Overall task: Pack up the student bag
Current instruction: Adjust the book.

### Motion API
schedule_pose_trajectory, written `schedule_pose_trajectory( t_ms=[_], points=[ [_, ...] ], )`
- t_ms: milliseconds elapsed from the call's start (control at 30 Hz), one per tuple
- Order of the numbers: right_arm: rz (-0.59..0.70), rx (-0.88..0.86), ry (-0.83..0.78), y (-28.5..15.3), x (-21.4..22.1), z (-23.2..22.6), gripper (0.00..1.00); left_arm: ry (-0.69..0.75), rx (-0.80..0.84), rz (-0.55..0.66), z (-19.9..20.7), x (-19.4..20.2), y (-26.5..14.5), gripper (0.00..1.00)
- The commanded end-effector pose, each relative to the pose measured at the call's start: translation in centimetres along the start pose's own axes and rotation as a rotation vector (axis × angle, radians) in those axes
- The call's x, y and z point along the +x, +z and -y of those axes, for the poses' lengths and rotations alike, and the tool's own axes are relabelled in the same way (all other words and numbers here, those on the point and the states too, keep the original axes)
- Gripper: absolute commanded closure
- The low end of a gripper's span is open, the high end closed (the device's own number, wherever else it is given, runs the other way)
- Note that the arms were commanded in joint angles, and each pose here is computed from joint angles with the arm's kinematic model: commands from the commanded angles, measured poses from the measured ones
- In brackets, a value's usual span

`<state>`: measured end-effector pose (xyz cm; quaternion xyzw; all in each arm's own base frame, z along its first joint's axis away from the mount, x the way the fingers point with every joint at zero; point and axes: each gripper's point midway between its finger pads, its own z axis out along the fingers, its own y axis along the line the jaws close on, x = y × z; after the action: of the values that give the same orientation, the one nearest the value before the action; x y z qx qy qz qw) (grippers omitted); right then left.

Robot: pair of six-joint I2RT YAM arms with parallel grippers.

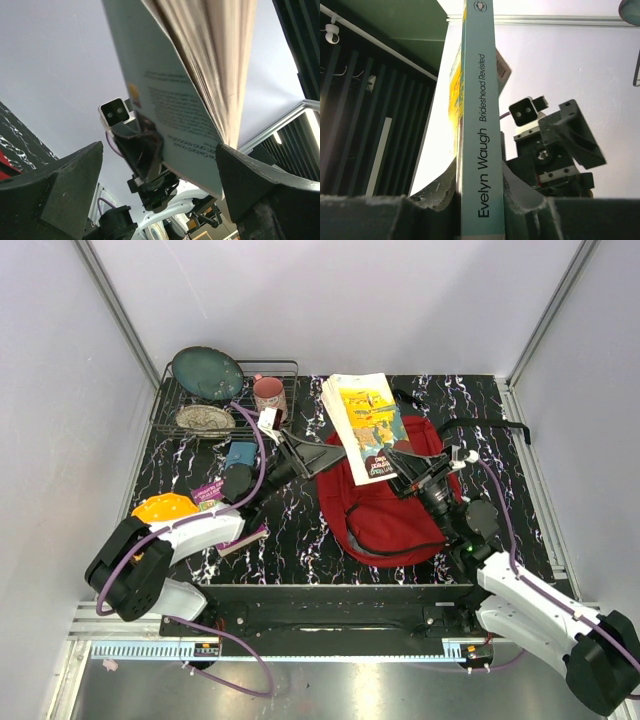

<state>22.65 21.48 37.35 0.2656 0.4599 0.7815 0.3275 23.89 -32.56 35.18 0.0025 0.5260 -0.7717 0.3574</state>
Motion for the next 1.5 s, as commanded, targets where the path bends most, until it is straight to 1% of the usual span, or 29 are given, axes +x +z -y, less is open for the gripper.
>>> schedule_pose_trajectory(
  t_ms=[0, 167, 333, 367, 567, 633, 667, 733, 767, 800, 867, 900, 933, 967, 1000, 1033, 1100, 1133, 1200, 1233, 1267, 1333, 1467],
  points=[
    [-0.005, -0.109, 0.003, -0.7, 0.2, -2.5, 1.00, 0.209, 0.475, 0.077, 12.9, -1.9, -1.2, 0.01],
    [0.002, -0.087, 0.002, -1.0, 0.0, -1.5, 1.00, 0.195, 0.472, 0.079, 12.9, -1.9, -1.2, 0.01],
    [-0.023, -0.070, -0.021, -0.6, 0.4, -1.3, 1.00, 0.189, 0.465, 0.075, 12.5, -1.9, -1.1, 0.01],
    [-0.042, -0.032, -0.024, -0.4, 0.7, -0.3, 1.00, 0.186, 0.461, 0.079, 12.4, -2.0, -1.0, 0.01],
    [-0.138, 0.074, -0.054, -0.3, 2.2, 1.8, 1.00, 0.170, 0.445, 0.081, 11.7, -2.1, -0.6, 0.01],
    [-0.149, 0.099, -0.073, -0.4, 2.4, 2.1, 1.00, 0.171, 0.433, 0.085, 11.3, -2.2, -0.6, 0.01],
    [-0.157, 0.146, -0.081, -0.6, 2.5, 2.9, 1.00, 0.170, 0.415, 0.084, 10.9, -2.2, -0.5, 0.01],
    [-0.169, 0.143, -0.144, -0.7, 2.7, 2.2, 1.00, 0.172, 0.396, 0.090, 10.6, -2.3, -0.6, 0.01],
    [-0.175, 0.173, -0.161, -0.9, 2.8, 2.7, 1.00, 0.173, 0.361, 0.098, 9.7, -2.5, -0.5, 0.01],
    [-0.177, 0.164, -0.183, -1.0, 2.8, 2.3, 1.00, 0.180, 0.347, 0.098, 9.7, -2.6, -0.6, 0.01],
    [-0.165, 0.154, -0.196, -1.2, 2.7, 1.5, 1.00, 0.193, 0.259, 0.093, 7.9, -2.7, -0.5, 0.01],
    [-0.166, 0.145, -0.216, -1.2, 2.8, 1.0, 1.00, 0.209, 0.246, 0.093, 8.2, -2.8, -0.6, 0.01],
    [-0.167, 0.148, -0.226, -1.1, 2.8, 0.9, 1.00, 0.194, 0.158, 0.087, 6.5, -2.9, -0.3, 0.01],
    [-0.186, 0.163, -0.237, -1.1, 3.1, 1.1, 1.00, 0.231, 0.114, 0.088, 5.7, -3.0, -0.2, 0.01],
    [-0.207, 0.144, -0.258, -0.8, 3.5, 0.3, 1.00, 0.252, 0.091, 0.091, 6.0, -3.2, -0.3, 0.01],
    [-0.226, 0.148, -0.265, -0.6, 3.7, 0.4, 1.00, 0.235, -0.011, 0.091, 4.0, -3.4, -0.2, 0.01],
    [-0.281, 0.098, -0.281, -0.4, 4.7, -0.8, 1.00, 0.298, -0.051, 0.099, 4.3, -3.9, -0.2, 0.01],
    [-0.296, 0.101, -0.281, -0.2, 5.0, -0.7, 1.00, 0.297, -0.117, 0.100, 3.1, -4.1, -0.4, 0.01],
    [-0.332, 0.096, -0.289, -0.1, 5.5, -0.7, 1.00, 0.337, -0.147, 0.111, 3.3, -4.6, -0.4, 0.01],
    [-0.344, 0.095, -0.287, 0.0, 5.6, -0.6, 1.00, 0.338, -0.184, 0.107, 2.7, -4.7, -0.5, 0.01],
    [-0.365, 0.066, -0.288, -0.1, 6.0, -1.2, 1.00, 0.352, -0.195, 0.111, 2.7, -5.0, -0.5, 0.01],
    [-0.386, 0.059, -0.287, -0.1, 6.4, -1.3, 1.00, 0.351, -0.215, 0.120, 2.4, -5.2, -0.7, 0.01],
    [-0.457, 0.063, -0.297, -0.8, 7.4, -1.2, 1.00, 0.366, -0.272, 0.142, 1.4, -5.5, -1.6, 0.05]
  ],
)
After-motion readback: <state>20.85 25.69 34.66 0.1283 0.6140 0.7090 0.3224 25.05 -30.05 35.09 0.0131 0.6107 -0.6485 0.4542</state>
